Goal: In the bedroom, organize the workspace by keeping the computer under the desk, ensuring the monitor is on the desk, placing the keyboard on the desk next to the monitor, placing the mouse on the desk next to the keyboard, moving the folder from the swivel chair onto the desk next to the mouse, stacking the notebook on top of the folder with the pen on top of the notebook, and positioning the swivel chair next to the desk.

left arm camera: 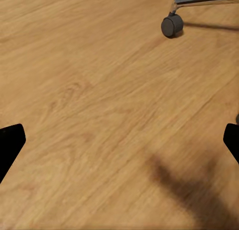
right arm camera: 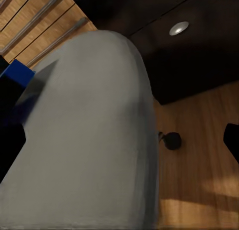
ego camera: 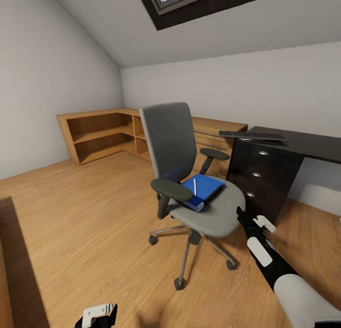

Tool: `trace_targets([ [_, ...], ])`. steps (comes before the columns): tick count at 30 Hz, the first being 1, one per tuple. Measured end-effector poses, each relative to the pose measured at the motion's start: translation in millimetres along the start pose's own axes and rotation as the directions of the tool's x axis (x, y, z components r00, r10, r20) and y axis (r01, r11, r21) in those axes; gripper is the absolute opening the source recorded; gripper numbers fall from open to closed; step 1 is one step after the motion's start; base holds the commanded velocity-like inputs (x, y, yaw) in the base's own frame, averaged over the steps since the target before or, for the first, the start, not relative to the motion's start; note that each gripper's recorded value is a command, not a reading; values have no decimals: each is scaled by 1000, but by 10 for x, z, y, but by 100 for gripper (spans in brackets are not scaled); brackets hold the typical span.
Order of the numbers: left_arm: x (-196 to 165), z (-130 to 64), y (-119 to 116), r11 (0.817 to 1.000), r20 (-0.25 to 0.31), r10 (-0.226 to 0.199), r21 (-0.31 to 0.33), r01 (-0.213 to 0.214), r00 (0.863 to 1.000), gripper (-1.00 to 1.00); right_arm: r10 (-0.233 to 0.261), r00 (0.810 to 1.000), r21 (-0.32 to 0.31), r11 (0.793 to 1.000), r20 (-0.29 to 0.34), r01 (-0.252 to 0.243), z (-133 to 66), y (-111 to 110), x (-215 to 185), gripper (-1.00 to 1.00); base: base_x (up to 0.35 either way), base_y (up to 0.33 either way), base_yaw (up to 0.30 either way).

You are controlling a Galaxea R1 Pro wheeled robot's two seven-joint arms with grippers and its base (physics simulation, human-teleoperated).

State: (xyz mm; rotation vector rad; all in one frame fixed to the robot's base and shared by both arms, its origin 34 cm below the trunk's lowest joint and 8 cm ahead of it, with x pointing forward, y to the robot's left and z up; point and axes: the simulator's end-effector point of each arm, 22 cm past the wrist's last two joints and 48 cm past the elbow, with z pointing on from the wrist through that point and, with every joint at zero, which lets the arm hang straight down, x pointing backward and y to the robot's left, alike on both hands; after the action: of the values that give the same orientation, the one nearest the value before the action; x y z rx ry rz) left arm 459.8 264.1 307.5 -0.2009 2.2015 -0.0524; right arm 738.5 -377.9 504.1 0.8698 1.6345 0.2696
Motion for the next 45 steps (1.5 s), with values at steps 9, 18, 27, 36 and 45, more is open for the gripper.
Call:
trace_targets([
  [9,-1,0,-3,1000,0,0,1,0,1000,100,-7,1000,26,1000,-25,8,-14,-119,121,100,-29,108,0],
  [18,1,-1,-3,1000,0,0,1,0,1000,100,-7,999,35,999,-32,9,-18,-158,150,100,-2,10,0],
  [27,1,-2,-16,1000,0,1,7,-1,1000,100,-7,999,36,999,-35,8,-20,-158,158,100,66,69,0],
  [36,0,-1,-18,1000,0,0,7,0,1000,100,-8,999,36,999,-35,9,-20,-157,162,100,78,83,0],
  [45,-3,-3,-22,1000,1,1,8,-1,1000,100,-11,999,34,999,-31,12,-20,-149,141,100,223,3,0],
])
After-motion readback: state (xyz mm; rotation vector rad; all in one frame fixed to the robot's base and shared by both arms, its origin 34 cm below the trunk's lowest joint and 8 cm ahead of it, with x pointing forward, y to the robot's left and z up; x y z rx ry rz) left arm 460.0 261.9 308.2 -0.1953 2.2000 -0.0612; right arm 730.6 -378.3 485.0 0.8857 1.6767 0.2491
